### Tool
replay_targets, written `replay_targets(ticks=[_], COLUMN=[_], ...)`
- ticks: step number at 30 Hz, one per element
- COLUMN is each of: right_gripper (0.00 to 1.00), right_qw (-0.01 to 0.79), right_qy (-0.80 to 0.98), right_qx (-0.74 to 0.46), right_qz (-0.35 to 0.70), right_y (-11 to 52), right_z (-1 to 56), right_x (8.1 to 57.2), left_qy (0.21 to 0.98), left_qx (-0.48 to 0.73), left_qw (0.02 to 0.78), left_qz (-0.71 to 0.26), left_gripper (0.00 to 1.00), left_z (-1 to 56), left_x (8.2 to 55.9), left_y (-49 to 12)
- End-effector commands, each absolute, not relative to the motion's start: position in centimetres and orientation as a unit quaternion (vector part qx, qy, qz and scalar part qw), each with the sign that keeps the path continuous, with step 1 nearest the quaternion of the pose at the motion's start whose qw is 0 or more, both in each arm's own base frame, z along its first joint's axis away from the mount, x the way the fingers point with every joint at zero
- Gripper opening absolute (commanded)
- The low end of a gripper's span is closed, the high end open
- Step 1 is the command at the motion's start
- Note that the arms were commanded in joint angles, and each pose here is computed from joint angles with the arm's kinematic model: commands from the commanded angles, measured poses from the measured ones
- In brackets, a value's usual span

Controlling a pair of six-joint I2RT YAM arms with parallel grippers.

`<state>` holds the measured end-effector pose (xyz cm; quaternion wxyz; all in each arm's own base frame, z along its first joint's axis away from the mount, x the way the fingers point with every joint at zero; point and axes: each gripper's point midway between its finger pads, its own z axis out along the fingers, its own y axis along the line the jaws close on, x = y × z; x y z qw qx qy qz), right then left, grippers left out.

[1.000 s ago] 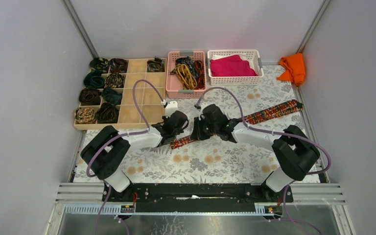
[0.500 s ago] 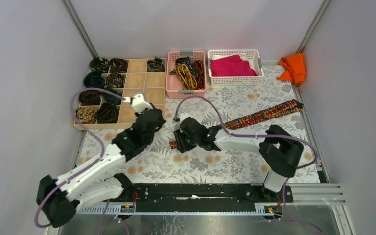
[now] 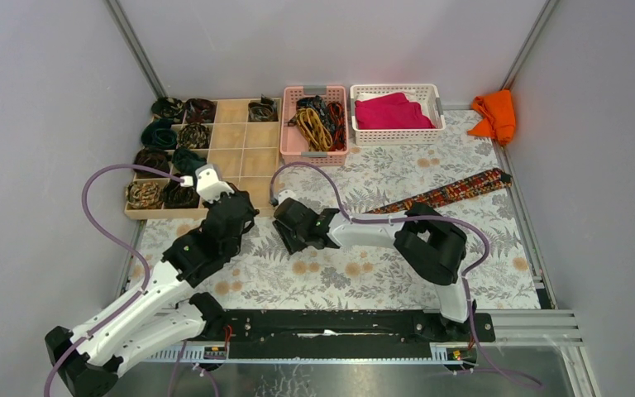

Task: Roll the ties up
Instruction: Roll the tie at the center of the board.

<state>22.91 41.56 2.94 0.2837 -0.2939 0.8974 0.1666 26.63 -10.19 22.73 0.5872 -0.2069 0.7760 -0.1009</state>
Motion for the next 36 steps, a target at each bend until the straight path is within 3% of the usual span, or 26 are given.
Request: replay_targets(ticks=[1,3,6,10,24,36], right_gripper=[0.46,0.42,0.28,0.20,0.15,0.14], right_qw=[0.280,0.279,0.284,0.304,0.274,0.216], right_qy=[0.900,0.901,0.904,0.897,0.868,0.868], right_qx=[-0.301,-0.300,-0.297,-0.290,-0.251,-0.194], right_qz=[0.145,0.139,0.122,0.139,0.329,0.404], right_y=[41.7,41.7,41.4,41.8,41.6,37.5], right_z=[2.4,2.0,2.1,3.6,9.0,7.0], right_x=[23.0,23.2,23.6,23.9,22.3,23.3], left_qy=[0.777,0.778,0.780,0.783,0.810,0.828], left_qx=[-0.207,-0.206,-0.204,-0.197,-0.164,-0.131], left_qw=[0.590,0.590,0.588,0.585,0.558,0.539], left_qz=[-0.067,-0.068,-0.070,-0.074,-0.071,-0.076], left_gripper=[0.01,0.01,0.01,0.01,0.00,0.00], left_z=[22.1,22.0,21.8,21.3,18.4,15.7], left_x=[26.3,26.2,26.2,26.4,29.2,31.5], left_y=[-8.8,-8.8,-8.9,-9.4,-13.2,-16.4])
